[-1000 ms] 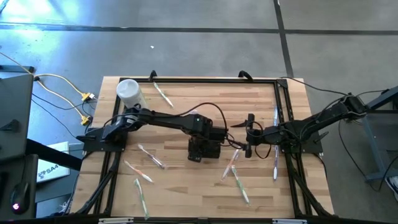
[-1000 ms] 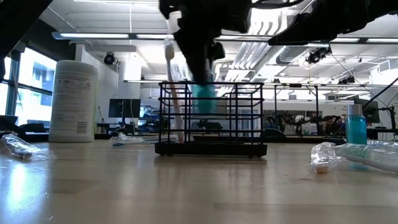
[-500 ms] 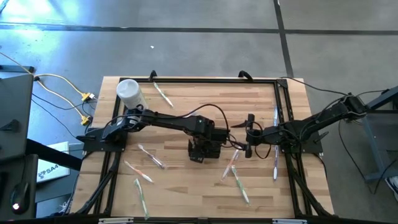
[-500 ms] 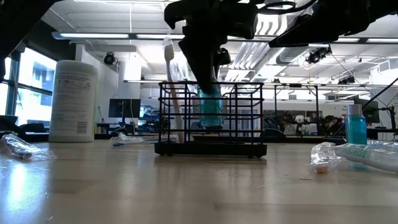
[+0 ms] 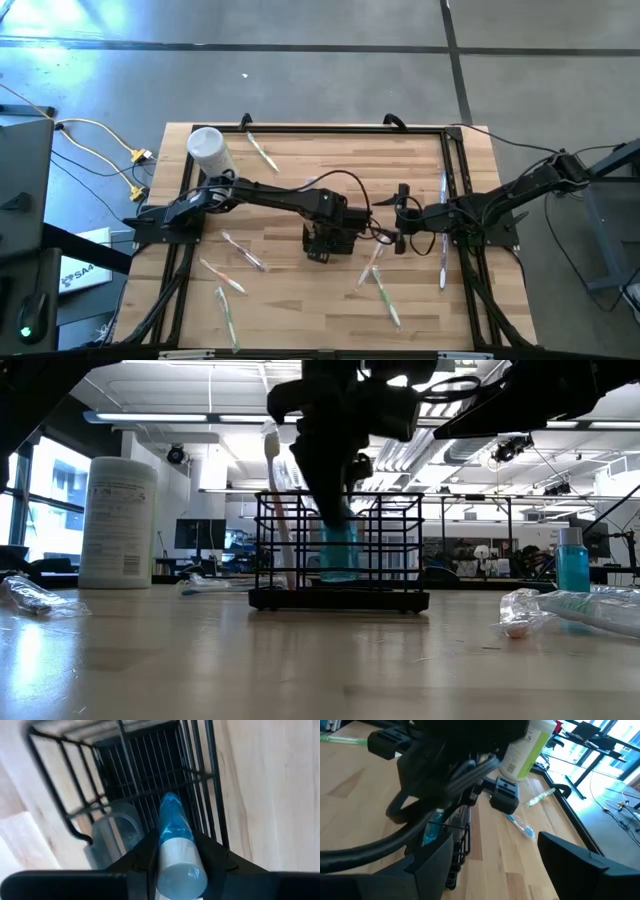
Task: Pick & Place toothbrushing station
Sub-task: Put the left blue mouthwash bottle into the mesh organizer
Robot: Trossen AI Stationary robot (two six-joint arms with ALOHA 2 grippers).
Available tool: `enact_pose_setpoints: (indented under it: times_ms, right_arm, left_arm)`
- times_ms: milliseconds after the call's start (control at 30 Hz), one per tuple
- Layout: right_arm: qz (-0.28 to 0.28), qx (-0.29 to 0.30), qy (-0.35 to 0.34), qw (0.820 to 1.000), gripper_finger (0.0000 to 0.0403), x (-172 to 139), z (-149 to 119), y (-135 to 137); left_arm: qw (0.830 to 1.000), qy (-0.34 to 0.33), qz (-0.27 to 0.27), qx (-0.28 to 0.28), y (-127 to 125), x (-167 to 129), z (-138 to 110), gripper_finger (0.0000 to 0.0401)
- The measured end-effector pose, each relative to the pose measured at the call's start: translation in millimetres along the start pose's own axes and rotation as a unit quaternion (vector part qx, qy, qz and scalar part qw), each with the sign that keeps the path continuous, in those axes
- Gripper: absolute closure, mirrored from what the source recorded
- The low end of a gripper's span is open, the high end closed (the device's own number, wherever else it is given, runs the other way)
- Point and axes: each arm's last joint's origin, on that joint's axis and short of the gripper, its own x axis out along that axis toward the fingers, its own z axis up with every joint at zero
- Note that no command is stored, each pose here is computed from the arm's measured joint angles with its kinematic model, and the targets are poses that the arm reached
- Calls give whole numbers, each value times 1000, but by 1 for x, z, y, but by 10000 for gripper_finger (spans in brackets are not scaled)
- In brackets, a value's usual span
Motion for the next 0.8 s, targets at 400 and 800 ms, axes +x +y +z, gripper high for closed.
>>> enact_pose_setpoints:
  times_ms: [400, 800]
  right_arm:
    - [0, 0, 6, 1000, 120, 0, -1, 0]
    - [0, 0, 6, 1000, 120, 0, -1, 0]
  left_arm:
    - [1000, 6, -11, -1, 1, 11, 3, 309]
    - [1000, 9, -2, -1, 1, 12, 3, 298]
